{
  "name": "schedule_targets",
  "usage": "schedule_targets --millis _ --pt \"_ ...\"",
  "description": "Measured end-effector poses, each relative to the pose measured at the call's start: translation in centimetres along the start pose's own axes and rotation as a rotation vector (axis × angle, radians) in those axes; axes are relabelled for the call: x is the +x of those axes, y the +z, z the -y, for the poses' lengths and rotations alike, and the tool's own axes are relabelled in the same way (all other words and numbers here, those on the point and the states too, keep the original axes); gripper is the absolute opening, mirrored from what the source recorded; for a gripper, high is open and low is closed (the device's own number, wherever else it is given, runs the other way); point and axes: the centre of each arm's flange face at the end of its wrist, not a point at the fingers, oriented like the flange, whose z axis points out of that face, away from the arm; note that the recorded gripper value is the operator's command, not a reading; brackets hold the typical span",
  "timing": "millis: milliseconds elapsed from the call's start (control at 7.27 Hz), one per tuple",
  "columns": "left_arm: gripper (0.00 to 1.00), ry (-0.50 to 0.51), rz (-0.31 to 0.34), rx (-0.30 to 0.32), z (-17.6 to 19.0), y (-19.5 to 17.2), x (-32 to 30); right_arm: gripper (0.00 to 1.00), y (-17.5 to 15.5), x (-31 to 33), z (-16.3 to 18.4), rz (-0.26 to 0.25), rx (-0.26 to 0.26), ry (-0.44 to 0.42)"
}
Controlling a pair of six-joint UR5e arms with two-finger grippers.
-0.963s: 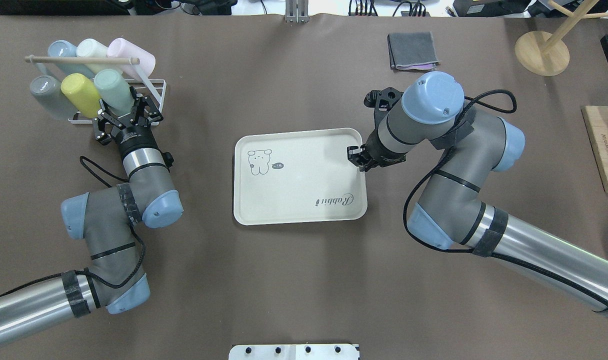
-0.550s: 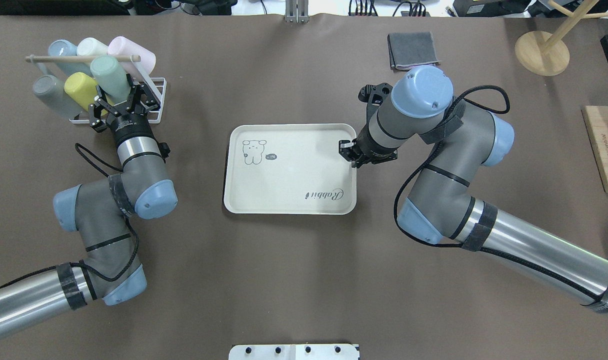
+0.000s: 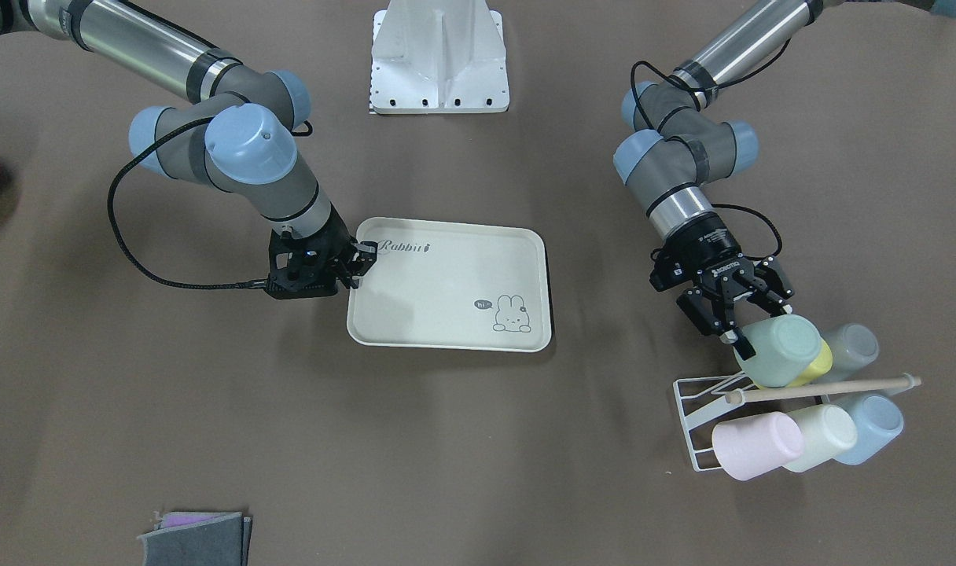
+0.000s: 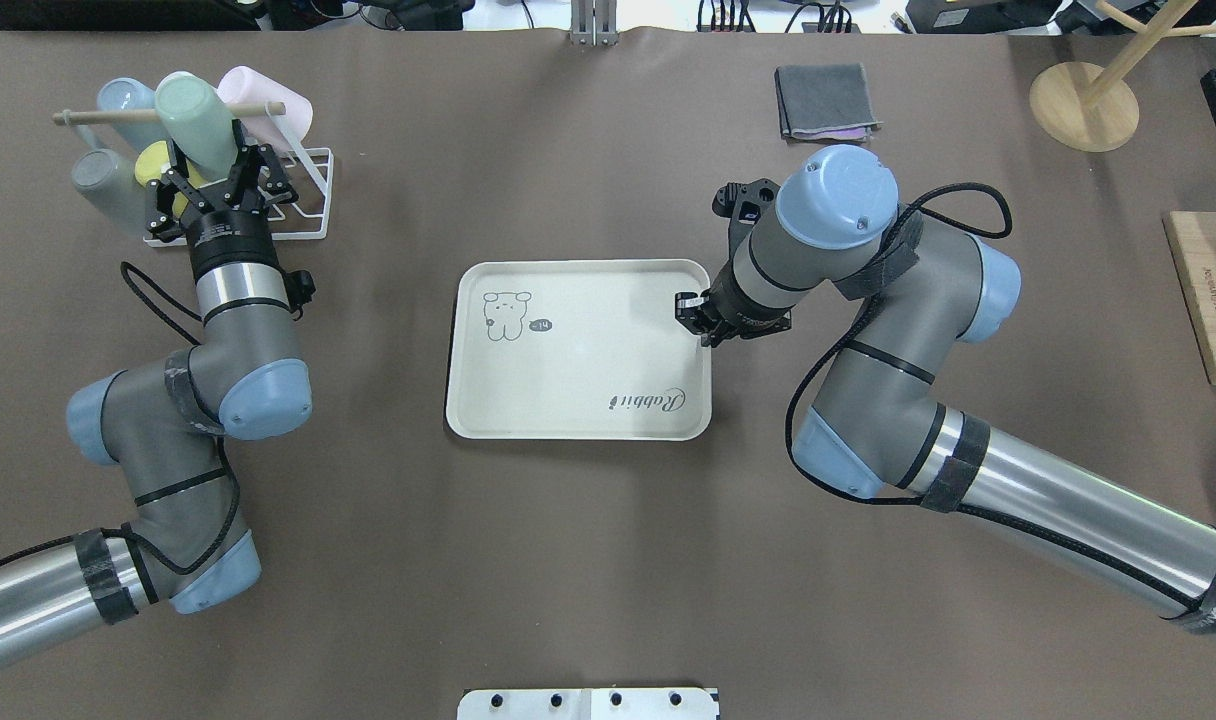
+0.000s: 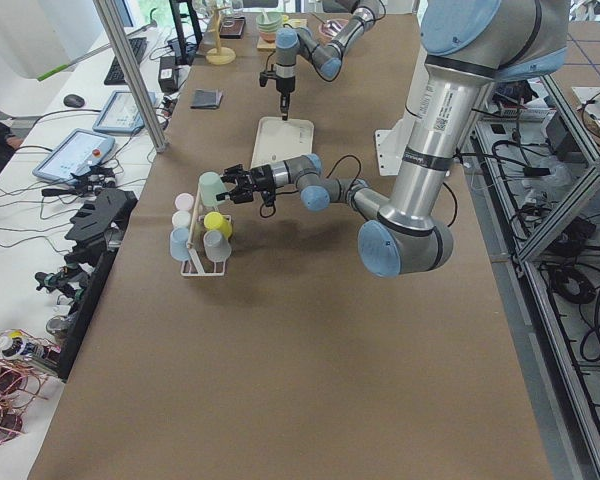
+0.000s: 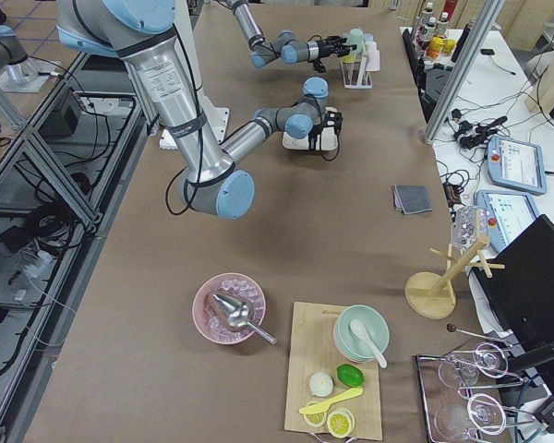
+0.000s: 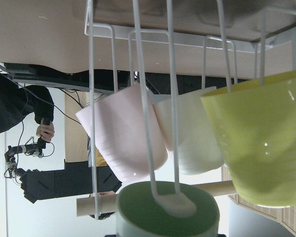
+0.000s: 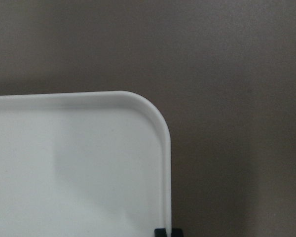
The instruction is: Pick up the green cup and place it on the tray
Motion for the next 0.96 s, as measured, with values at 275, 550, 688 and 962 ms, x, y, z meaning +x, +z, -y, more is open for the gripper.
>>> schedule_targets --millis 275,550,688,962 --pt "0.07 -0.062 0.025 -0.003 -2.8 -1.1 2.1 0.26 0.2 0.2 -0.1 -0.003 -0.003 0.000" --pt "0.00 -0.158 0.060 0.005 -6.8 -2.6 2.1 0.61 0.4 0.6 -0.2 -0.008 -0.005 0.004" --pt "0.00 -0.258 0.100 0.039 -8.3 -3.3 1.6 0.76 0.4 0.6 -0.2 -0.009 -0.005 0.008" --pt "0.00 -0.603 0.247 0.252 -10.2 -4.8 -1.3 0.86 0.4 0.6 -0.2 -0.008 -0.005 0.005"
